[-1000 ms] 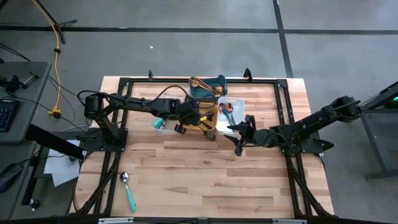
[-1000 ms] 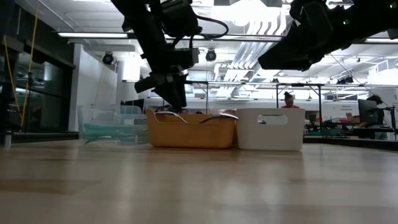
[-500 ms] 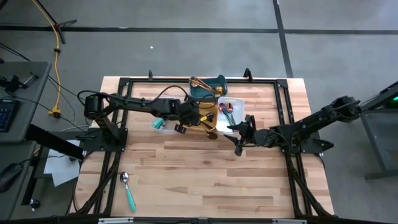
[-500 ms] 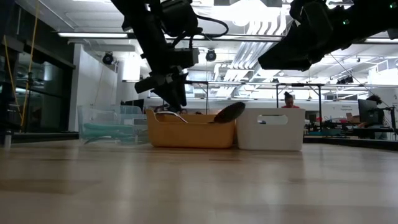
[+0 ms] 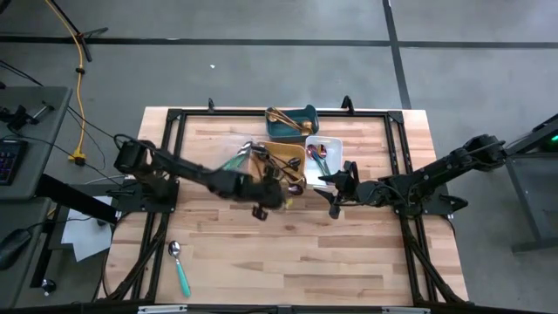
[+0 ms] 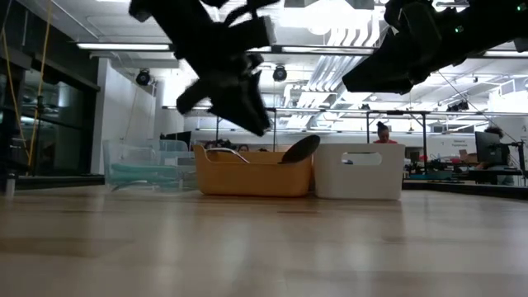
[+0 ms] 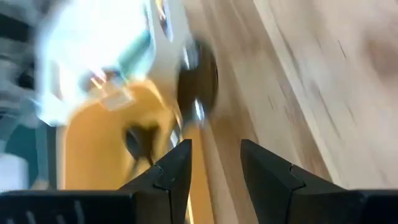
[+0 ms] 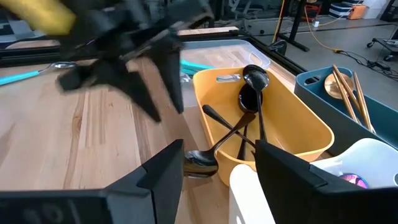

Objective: Sort silverware by color (type)
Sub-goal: Put the silver spoon into the orange bin

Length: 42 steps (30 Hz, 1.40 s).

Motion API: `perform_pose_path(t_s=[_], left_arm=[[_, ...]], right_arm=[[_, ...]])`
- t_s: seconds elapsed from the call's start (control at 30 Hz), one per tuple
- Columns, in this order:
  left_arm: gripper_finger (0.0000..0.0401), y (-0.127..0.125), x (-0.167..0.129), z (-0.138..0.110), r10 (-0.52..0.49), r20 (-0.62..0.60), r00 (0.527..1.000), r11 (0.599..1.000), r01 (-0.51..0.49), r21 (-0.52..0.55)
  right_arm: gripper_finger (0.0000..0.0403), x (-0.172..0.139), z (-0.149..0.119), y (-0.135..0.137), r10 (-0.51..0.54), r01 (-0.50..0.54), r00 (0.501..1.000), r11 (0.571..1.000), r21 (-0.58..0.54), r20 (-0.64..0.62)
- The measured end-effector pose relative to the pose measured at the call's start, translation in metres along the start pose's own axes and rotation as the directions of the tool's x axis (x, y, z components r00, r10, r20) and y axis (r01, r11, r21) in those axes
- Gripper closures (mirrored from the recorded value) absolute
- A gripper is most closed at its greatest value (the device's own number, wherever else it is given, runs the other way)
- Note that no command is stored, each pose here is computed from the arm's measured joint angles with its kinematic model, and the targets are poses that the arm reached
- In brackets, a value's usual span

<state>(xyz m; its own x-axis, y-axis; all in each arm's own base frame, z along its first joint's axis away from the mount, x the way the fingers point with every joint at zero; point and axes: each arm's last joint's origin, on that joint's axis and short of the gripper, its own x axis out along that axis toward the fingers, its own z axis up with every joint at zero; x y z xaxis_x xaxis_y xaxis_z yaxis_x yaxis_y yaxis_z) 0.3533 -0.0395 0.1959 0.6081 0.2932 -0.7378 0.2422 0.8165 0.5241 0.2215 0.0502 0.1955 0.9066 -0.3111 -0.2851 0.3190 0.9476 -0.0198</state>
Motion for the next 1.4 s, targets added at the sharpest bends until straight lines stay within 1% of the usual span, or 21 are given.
perform_pose_path(t_s=[0.07, 0.13, 0.33, 0.43, 0.6, 0.67, 0.7, 0.8, 0.83, 0.87, 1.0, 1.1, 1.17, 1.27, 1.4], left_arm=[[0.027, -0.014, 0.005, 0.005, 0.103, 0.021, 0.994, 0.995, -0.103, -0.002], [0.0269, -0.024, 0.017, 0.006, 0.174, 0.033, 0.984, 0.985, -0.174, -0.015], [0.0269, -0.043, 0.047, 0.01, 0.277, 0.031, 0.96, 0.961, -0.277, -0.021], [0.0269, -0.044, 0.052, 0.013, 0.301, 0.054, 0.952, 0.953, -0.298, -0.049], [0.0275, -0.044, 0.057, 0.012, 0.299, 0.048, 0.953, 0.952, -0.295, -0.078], [0.0292, -0.043, 0.057, 0.012, 0.303, 0.052, 0.952, 0.951, -0.297, -0.089], [0.0308, -0.043, 0.057, 0.012, 0.305, 0.051, 0.951, 0.95, -0.299, -0.091], [0.0377, -0.043, 0.056, 0.013, 0.318, 0.049, 0.947, 0.945, -0.313, -0.094], [0.0388, -0.043, 0.054, 0.013, 0.324, 0.049, 0.945, 0.943, -0.319, -0.096], [0.039, -0.043, 0.051, 0.014, 0.336, 0.048, 0.941, 0.939, -0.331, -0.093], [0.0397, -0.037, 0.035, 0.019, 0.402, 0.039, 0.915, 0.914, -0.4, -0.065], [0.0398, -0.024, 0.026, 0.02, 0.412, 0.047, 0.91, 0.907, -0.405, -0.113], [0.0398, -0.013, 0.026, 0.016, 0.421, 0.028, 0.907, 0.899, -0.413, -0.143], [0.0399, 0.002, 0.034, 0.009, 0.392, 0.022, 0.92, 0.903, -0.38, -0.2], [0.04, 0.02, 0.044, -0.002, 0.315, 0.03, 0.949, 0.911, -0.294, -0.289]], right_arm=[[0.0213, 0.0, 0.0, 0.0, 0.0, 0.0, 1.0, 1.0, 0.001, 0.001], [0.0213, 0.0, 0.0, 0.0, 0.0, 0.0, 1.0, 1.0, 0.018, 0.001], [0.0213, 0.0, 0.0, 0.0, 0.0, 0.0, 1.0, 1.0, 0.027, 0.0], [0.0213, 0.0, 0.0, 0.0, 0.0, 0.0, 1.0, 1.0, 0.026, -0.001], [0.0213, 0.0, 0.0, 0.0, -0.001, 0.001, 1.0, 1.0, 0.026, -0.004], [0.0213, 0.0, 0.0, 0.0, 0.0, 0.001, 1.0, 1.0, 0.026, -0.004], [0.0213, 0.0, -0.001, 0.0, -0.001, 0.001, 1.0, 1.0, 0.025, -0.005], [0.0213, 0.0, -0.001, 0.0, -0.001, 0.001, 1.0, 1.0, 0.026, -0.006], [0.0213, 0.0, -0.001, 0.0, -0.001, 0.001, 1.0, 1.0, 0.026, -0.006], [0.0213, 0.0, -0.001, 0.0, -0.001, 0.001, 1.0, 1.0, 0.026, -0.006], [0.0213, 0.0, -0.001, 0.0, -0.001, 0.001, 1.0, 1.0, 0.026, -0.006], [0.0213, 0.0, -0.001, 0.0, -0.001, 0.001, 1.0, 1.0, 0.026, -0.006], [0.0213, 0.0, -0.001, 0.0, -0.001, 0.001, 1.0, 1.0, 0.026, -0.006], [0.0213, 0.0, -0.001, 0.0, -0.001, 0.001, 1.0, 0.999, 0.044, -0.006], [0.0213, 0.0, -0.001, 0.0, 0.0, 0.001, 1.0, 0.999, 0.045, -0.006]])
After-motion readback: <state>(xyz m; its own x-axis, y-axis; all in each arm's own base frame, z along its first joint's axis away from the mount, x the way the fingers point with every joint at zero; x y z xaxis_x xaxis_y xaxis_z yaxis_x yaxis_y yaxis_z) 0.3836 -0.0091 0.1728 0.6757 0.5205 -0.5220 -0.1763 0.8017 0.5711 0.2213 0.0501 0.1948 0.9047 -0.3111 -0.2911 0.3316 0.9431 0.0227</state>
